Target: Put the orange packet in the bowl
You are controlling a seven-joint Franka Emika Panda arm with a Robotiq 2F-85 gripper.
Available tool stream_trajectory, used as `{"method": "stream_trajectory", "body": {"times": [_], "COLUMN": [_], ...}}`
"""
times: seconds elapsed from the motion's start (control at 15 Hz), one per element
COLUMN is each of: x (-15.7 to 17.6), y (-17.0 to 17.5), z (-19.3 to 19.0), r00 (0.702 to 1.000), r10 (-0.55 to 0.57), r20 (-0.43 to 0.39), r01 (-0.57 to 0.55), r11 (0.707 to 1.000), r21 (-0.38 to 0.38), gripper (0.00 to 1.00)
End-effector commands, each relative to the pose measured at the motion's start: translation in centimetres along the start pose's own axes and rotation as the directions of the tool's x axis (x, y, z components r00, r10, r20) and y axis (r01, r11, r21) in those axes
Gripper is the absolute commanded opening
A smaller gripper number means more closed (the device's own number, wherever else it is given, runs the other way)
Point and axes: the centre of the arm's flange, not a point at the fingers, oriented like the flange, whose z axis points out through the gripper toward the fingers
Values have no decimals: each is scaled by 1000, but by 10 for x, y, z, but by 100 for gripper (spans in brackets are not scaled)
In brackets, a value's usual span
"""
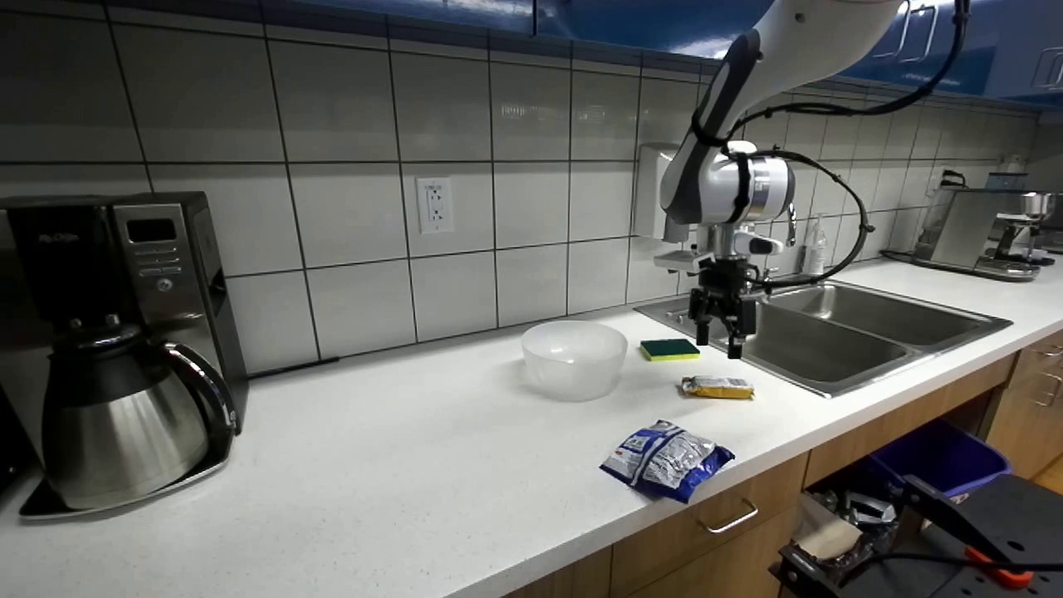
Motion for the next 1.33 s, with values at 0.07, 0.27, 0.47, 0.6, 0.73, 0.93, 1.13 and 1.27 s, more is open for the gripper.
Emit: {"method": "stream_trajectory", "body": {"times": [0.07,0.27,0.47,0.6,0.73,0.93,1.13,1.27], "x": [16,25,34,40,43,41,40,40], "y": [-8,-13,-15,-18,-22,-27,-30,-33], "z": [24,34,42,45,47,52,56,60], "r00": [998,996,994,994,993,994,994,994], "r10": [63,86,110,112,112,107,102,99], "r20": [13,9,-5,-18,-26,-30,-34,-39], "r01": [-63,-85,-110,-112,-112,-107,-102,-100], "r11": [998,996,994,994,994,994,995,995], "r21": [-14,-19,-19,-14,-9,-5,-2,-1], "gripper": [100,100,100,100,100,100,100,100]}}
